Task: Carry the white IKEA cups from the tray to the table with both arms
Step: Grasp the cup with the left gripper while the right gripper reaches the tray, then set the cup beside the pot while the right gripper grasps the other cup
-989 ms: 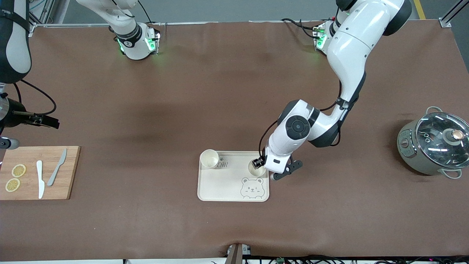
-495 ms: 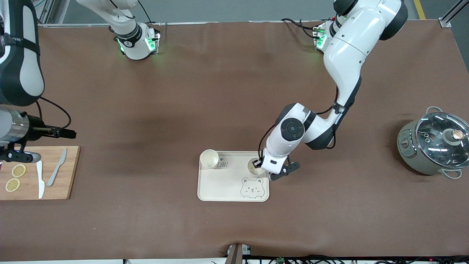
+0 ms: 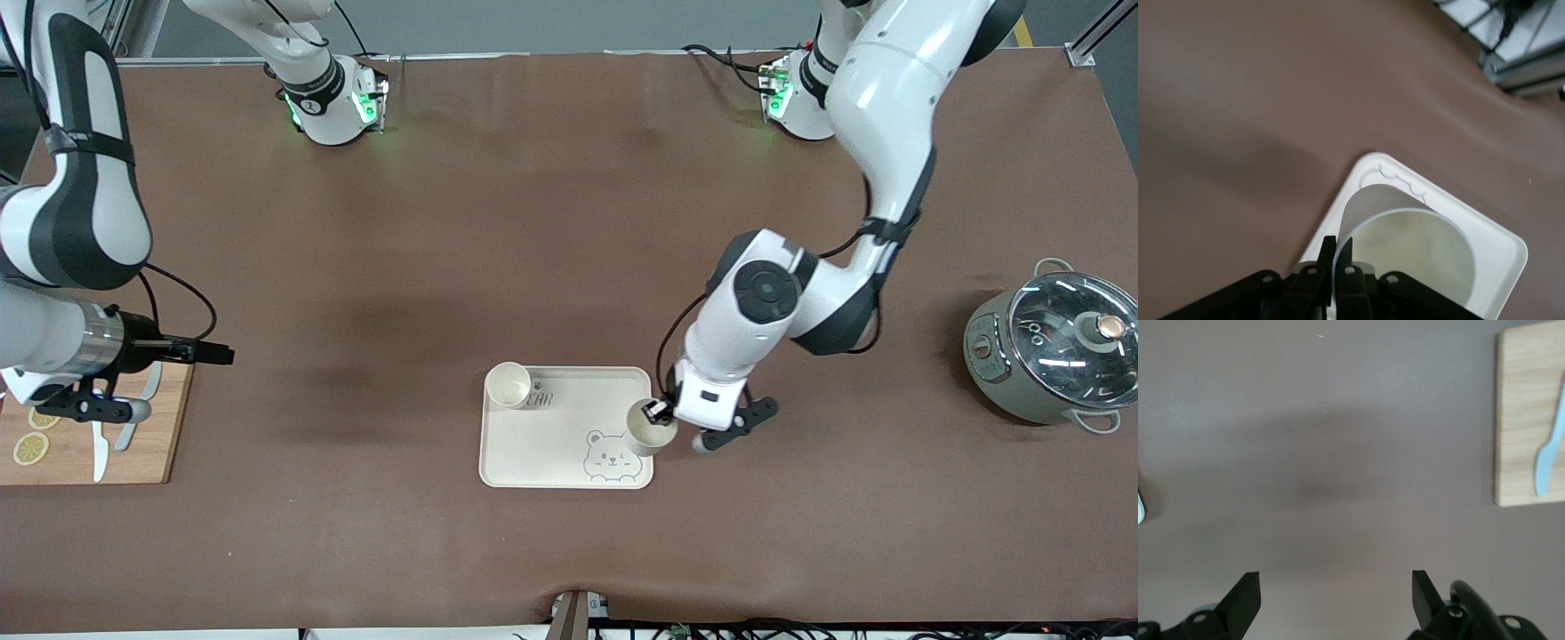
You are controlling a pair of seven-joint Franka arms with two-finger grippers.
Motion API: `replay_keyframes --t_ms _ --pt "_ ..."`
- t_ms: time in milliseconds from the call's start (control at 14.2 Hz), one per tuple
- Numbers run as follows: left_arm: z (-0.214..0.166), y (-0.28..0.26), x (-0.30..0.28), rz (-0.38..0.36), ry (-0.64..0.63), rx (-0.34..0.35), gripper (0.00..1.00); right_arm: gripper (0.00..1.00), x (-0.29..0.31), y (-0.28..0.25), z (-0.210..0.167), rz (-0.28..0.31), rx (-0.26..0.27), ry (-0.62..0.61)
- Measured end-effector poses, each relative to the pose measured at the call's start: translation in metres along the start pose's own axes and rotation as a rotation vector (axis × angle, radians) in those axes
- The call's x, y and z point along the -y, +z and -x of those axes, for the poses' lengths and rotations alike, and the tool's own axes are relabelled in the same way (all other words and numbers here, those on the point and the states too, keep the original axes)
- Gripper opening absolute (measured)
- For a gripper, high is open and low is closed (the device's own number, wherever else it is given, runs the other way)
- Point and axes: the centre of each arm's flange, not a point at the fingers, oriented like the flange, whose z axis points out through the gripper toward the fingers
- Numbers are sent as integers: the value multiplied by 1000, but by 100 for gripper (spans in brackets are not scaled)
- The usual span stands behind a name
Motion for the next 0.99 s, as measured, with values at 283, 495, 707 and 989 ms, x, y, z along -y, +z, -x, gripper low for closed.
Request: replay_keyframes --t_ms 283,495,707,989 --pt "-34 -37 46 -146 -17 39 4 100 51 18 -10 -7 -53 55" --pt "-50 -40 94 -259 14 99 4 100 109 52 -12 -3 -57 62" --pt "-60 -32 146 -301 47 136 4 100 164 99 -8 13 -30 60" --pt "-55 5 213 -218 90 129 4 100 233 134 0 3 -68 152"
